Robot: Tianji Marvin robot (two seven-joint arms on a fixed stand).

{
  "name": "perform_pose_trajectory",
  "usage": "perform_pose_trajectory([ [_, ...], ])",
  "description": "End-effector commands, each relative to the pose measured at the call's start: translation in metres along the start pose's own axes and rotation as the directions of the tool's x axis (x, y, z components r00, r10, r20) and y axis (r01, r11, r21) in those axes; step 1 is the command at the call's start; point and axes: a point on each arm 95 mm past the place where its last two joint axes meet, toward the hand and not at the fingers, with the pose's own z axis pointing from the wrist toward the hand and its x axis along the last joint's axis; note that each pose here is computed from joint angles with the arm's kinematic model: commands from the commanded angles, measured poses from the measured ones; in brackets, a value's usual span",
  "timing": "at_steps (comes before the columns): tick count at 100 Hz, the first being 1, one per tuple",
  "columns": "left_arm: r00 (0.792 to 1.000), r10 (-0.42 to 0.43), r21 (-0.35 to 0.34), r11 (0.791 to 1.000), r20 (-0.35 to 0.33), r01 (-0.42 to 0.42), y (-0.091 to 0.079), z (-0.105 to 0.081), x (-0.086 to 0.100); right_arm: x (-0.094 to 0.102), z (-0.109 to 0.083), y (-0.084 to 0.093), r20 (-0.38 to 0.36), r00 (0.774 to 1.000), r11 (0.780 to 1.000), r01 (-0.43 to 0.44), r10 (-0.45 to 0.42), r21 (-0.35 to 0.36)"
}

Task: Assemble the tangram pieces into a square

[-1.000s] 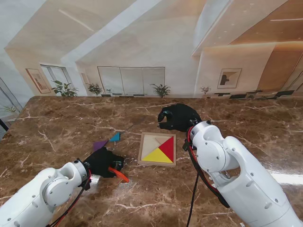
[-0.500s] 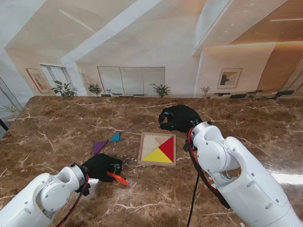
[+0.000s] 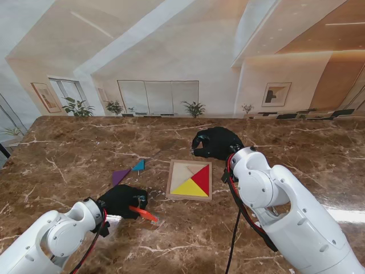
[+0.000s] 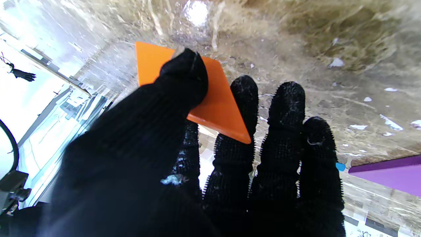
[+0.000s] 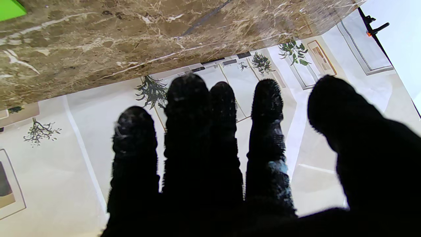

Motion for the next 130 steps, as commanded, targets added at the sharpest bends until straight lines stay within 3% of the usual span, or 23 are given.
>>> perform_pose_trajectory([
  [1,1.000,-0.011,-0.003,1.000,0.003,0.011,0.001,0.000,0.002,-0.004,0.000,-0.006,0.012,1.000,1.000,-0.009,0.009,0.027],
  [53,1.000,0.005,0.005,1.000,-0.002,-0.005,-0.029,0.012,0.011,-0.007,0.001,-0.007,0.014,1.000,1.000,-0.009,0.009,0.024],
  [103,1.000,0.003,0.018,1.000,0.003,-0.003,-0.037,0.021,0.010,-0.008,0.002,-0.007,0.012,1.000,1.000,-0.006,0.006,0.029],
  [130,1.000,0.009,-0.006,1.000,-0.003,-0.009,-0.043,0.032,0.011,-0.007,0.004,-0.008,0.003,1.000,1.000,-0.005,0.005,0.028],
])
